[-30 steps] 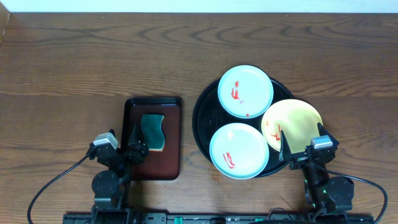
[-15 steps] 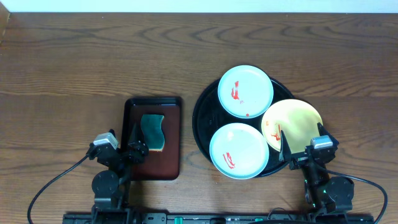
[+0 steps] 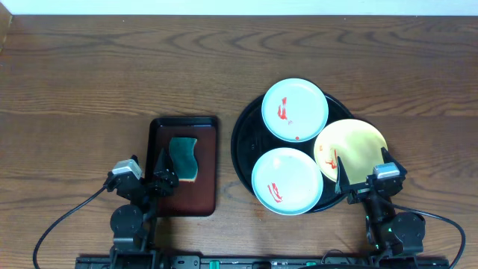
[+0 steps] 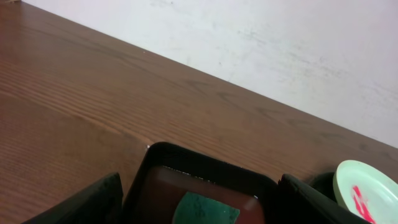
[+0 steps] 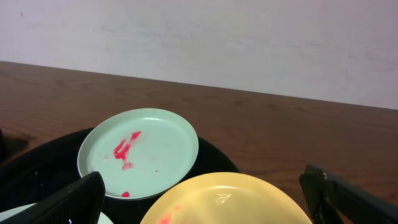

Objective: Clean dirty plates on tray and stack at the side

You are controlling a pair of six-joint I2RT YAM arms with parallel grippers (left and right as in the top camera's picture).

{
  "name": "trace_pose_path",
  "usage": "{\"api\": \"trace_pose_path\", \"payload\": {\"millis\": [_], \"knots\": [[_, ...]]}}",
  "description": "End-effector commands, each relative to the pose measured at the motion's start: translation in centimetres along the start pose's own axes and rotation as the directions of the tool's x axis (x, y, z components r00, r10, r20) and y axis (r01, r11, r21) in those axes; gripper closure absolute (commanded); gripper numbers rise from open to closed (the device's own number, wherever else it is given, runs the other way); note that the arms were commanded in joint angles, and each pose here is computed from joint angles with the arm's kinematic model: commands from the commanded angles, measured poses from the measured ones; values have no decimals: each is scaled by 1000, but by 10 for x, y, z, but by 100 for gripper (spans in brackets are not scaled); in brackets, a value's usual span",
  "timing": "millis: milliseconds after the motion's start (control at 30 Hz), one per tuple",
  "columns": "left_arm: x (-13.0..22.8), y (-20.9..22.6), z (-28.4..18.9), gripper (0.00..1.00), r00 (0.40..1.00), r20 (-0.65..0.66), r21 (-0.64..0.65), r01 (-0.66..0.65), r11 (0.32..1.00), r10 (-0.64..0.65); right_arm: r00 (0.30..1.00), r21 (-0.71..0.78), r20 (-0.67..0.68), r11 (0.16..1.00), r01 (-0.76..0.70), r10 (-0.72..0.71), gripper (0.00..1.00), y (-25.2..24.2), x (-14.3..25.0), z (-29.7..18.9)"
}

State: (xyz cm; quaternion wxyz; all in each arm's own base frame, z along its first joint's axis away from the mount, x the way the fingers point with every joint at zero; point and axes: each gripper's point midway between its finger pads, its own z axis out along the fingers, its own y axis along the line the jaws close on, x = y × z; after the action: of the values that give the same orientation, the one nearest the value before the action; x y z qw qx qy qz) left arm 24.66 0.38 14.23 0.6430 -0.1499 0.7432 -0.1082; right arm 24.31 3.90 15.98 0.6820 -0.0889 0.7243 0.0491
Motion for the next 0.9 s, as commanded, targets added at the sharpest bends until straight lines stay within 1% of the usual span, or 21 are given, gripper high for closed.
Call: {"api": "trace_pose_path", "payload": {"millis": [0, 67, 100, 200, 267, 333, 433, 500, 600, 700, 767, 867], "knots": [[16, 8, 1, 20, 999, -54, -27, -10, 1000, 8, 999, -11, -1, 999, -47, 47, 1, 1, 1, 0], [18, -1, 1, 20, 998, -66, 19, 12, 1000, -10, 992, -46, 0, 991, -125, 125, 1, 7, 0, 0], [18, -10, 0, 20, 997, -72, 71, 39, 997, -34, 989, -77, 0, 986, -148, 149, 1, 13, -2, 0], [19, -40, -5, 20, 994, -106, 235, 65, 970, -41, 984, -197, -3, 965, -173, 176, 1, 33, -7, -3], [19, -54, -9, 20, 992, -126, 307, 70, 949, -32, 980, -258, -1, 947, -193, 200, 1, 43, -15, -7], [8, -63, -14, 20, 993, -112, 344, 65, 937, -28, 975, -297, 10, 932, -208, 221, 1, 48, -29, -12], [-26, -76, -24, 20, 999, -42, 370, 29, 928, -14, 976, -341, 30, 920, -194, 217, 1, 55, -61, -23], [-52, -80, -31, 20, 1000, -19, 347, 22, 938, -16, 978, -338, 14, 922, -191, 207, 1, 54, -79, -28], [-81, -83, -38, 20, 997, -63, 283, -15, 959, 34, 985, -327, -54, 929, -174, 166, 1, 53, -106, -32], [-91, -86, -39, 20, 974, -211, 232, -38, 972, 88, 966, -290, -189, 930, -225, 175, 1, 49, -124, -30], [-91, -86, -38, 20, 931, -353, 183, -23, 983, 87, 932, -265, -309, 924, -276, 189, 1, 48, -131, -25], [-88, -85, -35, 20, 848, -526, 113, -5, 994, 64, 848, -213, -486, 912, -350, 212, 1, 47, -131, -16]]}}
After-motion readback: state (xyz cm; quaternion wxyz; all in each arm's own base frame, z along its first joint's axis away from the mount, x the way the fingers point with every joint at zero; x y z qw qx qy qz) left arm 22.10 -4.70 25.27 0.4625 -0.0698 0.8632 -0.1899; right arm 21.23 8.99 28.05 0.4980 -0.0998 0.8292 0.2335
